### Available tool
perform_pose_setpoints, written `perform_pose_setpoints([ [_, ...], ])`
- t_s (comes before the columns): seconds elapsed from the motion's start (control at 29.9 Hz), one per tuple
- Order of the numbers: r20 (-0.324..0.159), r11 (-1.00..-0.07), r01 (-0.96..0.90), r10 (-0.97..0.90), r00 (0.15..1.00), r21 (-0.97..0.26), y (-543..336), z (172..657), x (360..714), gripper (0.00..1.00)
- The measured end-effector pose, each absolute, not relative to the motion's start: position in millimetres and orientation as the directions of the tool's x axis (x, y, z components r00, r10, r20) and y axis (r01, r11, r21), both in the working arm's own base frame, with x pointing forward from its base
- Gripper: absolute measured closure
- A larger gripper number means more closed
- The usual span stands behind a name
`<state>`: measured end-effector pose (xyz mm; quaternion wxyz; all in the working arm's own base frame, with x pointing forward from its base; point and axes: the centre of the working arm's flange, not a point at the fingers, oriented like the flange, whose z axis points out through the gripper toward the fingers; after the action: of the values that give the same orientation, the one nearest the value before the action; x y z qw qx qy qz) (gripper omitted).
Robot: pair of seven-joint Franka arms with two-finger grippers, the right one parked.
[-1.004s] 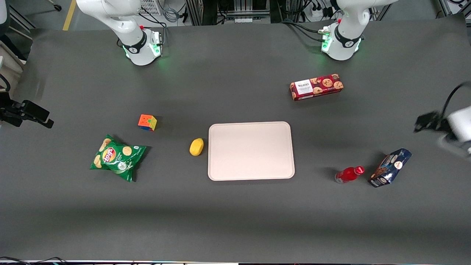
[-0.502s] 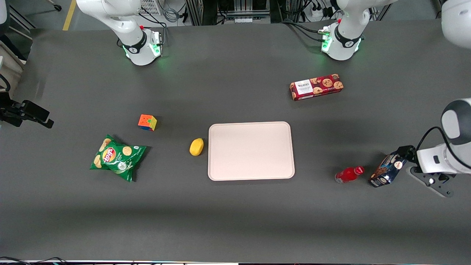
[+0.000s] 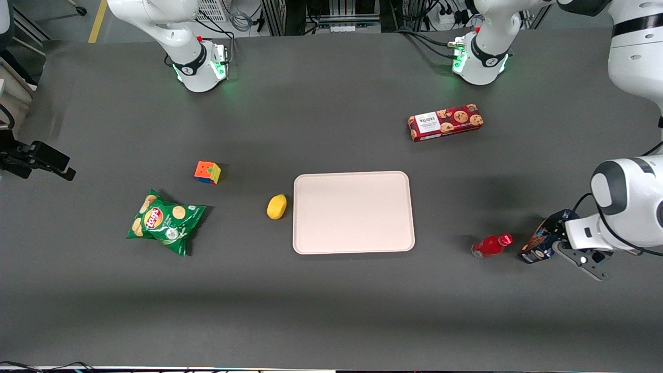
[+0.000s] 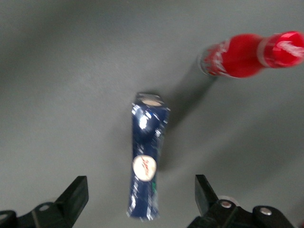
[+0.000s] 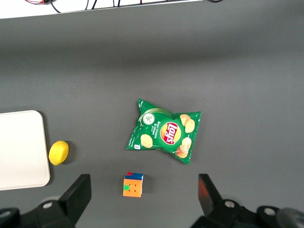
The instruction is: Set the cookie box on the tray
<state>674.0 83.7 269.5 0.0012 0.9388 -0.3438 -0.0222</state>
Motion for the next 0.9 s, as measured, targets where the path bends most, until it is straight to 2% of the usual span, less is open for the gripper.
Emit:
perform_pose_setpoints([
  [0.2, -0.024, -0.761, -0.649, -0.649, 0.761, 0.004, 81, 257, 669, 0.0],
  [0.23, -0.02, -0.761, -0.649, -0.649, 0.761, 0.001, 81, 254, 667, 0.03],
  [0.27, -0.018, -0.76, -0.649, -0.649, 0.76, 0.0, 80, 251, 666, 0.07],
  [0.3, -0.018, -0.761, -0.649, -0.649, 0.76, 0.0, 80, 248, 664, 0.17],
  [0.33, -0.02, -0.761, -0.648, -0.648, 0.761, 0.002, 80, 245, 662, 0.23],
  [0.37, -0.022, -0.762, -0.647, -0.647, 0.762, 0.004, 80, 244, 661, 0.26],
  [0.64, -0.022, -0.776, -0.631, -0.631, 0.776, 0.002, 80, 250, 661, 0.66],
  [0.67, -0.022, -0.778, -0.629, -0.629, 0.777, 0.001, 80, 252, 662, 0.75],
  [0.7, -0.023, -0.779, -0.627, -0.627, 0.779, 0.002, 81, 255, 662, 0.79],
  [0.8, -0.032, -0.784, -0.621, -0.621, 0.783, 0.008, 82, 271, 664, 0.85],
  [0.9, -0.046, -0.794, -0.607, -0.607, 0.793, 0.016, 84, 302, 667, 0.85],
])
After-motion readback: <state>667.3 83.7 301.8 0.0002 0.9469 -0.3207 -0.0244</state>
